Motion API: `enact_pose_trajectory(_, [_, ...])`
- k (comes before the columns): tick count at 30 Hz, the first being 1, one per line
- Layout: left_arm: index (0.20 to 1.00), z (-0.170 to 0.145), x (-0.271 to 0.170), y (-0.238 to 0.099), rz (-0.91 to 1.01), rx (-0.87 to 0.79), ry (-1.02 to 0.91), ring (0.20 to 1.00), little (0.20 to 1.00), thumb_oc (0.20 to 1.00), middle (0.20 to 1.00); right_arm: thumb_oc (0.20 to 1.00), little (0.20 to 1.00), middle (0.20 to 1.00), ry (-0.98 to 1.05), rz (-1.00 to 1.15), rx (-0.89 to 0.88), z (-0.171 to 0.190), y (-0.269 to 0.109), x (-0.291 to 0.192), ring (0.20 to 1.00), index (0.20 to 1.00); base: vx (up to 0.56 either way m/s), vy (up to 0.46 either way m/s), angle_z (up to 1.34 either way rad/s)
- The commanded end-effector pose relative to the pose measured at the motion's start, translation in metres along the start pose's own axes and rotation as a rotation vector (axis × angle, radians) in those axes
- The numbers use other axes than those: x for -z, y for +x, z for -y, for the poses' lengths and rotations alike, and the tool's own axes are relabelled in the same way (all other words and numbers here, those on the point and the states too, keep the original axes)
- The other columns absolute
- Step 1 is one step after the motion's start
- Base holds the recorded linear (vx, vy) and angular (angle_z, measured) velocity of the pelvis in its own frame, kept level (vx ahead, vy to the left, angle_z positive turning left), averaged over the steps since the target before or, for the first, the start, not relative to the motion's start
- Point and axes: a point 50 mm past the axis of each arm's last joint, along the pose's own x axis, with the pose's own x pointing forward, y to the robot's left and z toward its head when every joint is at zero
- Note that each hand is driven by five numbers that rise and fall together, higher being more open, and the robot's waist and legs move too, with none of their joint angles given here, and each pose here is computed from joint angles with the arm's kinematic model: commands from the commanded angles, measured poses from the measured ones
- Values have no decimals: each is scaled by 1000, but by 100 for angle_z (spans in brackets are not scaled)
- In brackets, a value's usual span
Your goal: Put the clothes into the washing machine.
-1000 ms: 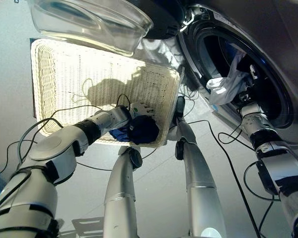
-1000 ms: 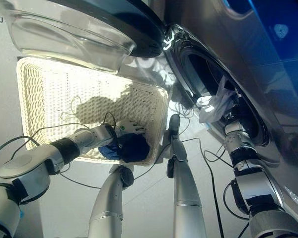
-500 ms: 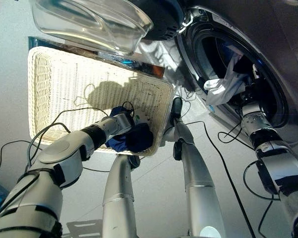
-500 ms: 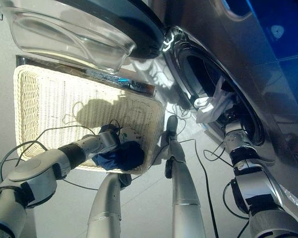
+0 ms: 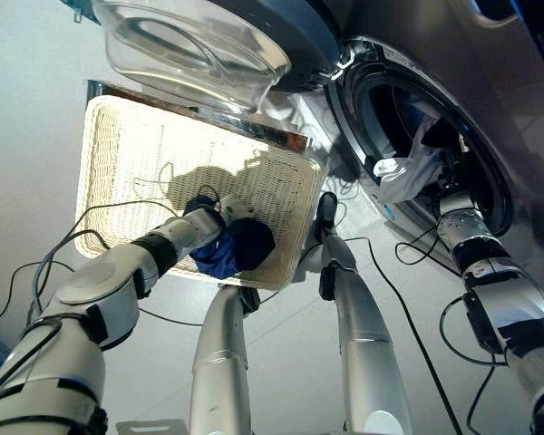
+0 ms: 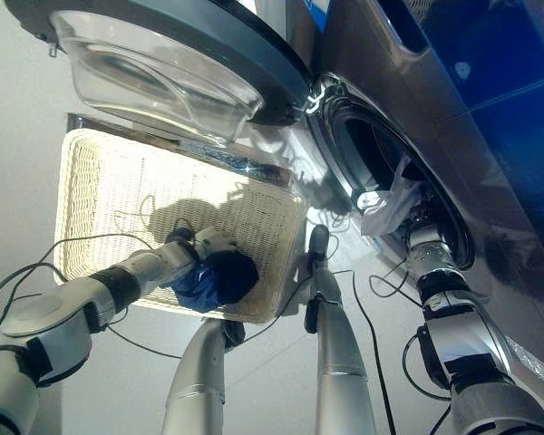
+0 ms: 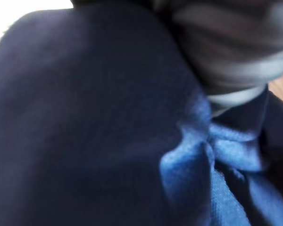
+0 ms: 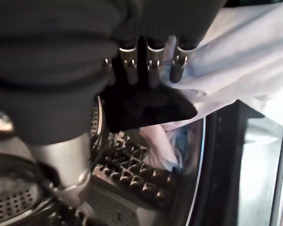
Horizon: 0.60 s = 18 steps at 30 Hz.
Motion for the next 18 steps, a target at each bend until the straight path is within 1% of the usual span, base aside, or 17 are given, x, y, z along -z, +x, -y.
enact_pose_trajectory(1, [200,1,24,-10,-145,-270,-409,200,200,200,200,1000,1000,1000,-29,84,42,17,2,-26,1000,1000,0,0,0])
enact_pose_trajectory(2, [200,3,25,-13,-155,-337,-516,200,200,200,200,1000,1000,1000,-48,77,40,17,1,-23,1000,1000,-14,-24,4])
enact_pose_trajectory(5, [200,3,25,-14,-157,-353,-544,200,200,200,200,1000,1000,1000,-57,73,37,16,0,-21,1000,1000,1,-3,1])
enact_pose_trajectory(6, [200,5,25,-16,-161,-401,-638,200,200,200,200,1000,1000,1000,-80,66,31,15,-2,-16,1000,1000,2,-10,4])
enact_pose_trajectory(8, [200,5,25,-16,-161,-401,-638,200,200,200,200,1000,1000,1000,-80,66,31,15,-2,-16,1000,1000,-1,-11,5])
enact_pose_trajectory(9, [200,3,24,-24,-138,-552,-886,200,200,200,200,1000,1000,1000,-162,55,9,10,-9,-3,1000,1000,-3,-12,6])
enact_pose_trajectory(11, [200,3,24,-24,-138,-552,-886,200,200,200,200,1000,1000,1000,-162,55,9,10,-9,-3,1000,1000,-1,-6,3])
enact_pose_trajectory(12, [200,2,19,-28,-108,-646,-1092,200,200,200,200,1000,1000,1000,-299,38,-47,7,-19,14,1000,1000,0,0,0])
enact_pose_trajectory(14, [200,2,19,-28,-108,-646,-1092,200,200,200,200,1000,1000,1000,-299,38,-47,7,-19,14,1000,1000,0,0,0])
enact_pose_trajectory(15, [200,2,9,-32,-65,-700,-1251,200,200,200,200,1000,1000,1000,-544,8,-143,2,-32,36,1000,1000,0,0,0])
enact_pose_trajectory(16, [200,2,9,-32,-65,-700,-1251,200,200,200,200,1000,1000,1000,-544,8,-143,2,-32,36,1000,1000,17,-39,14])
enact_pose_trajectory(18, [200,12,-5,-45,2,-778,-1463,200,200,200,200,1000,1000,1000,-918,-127,-331,15,-64,81,1000,1000,34,-68,14])
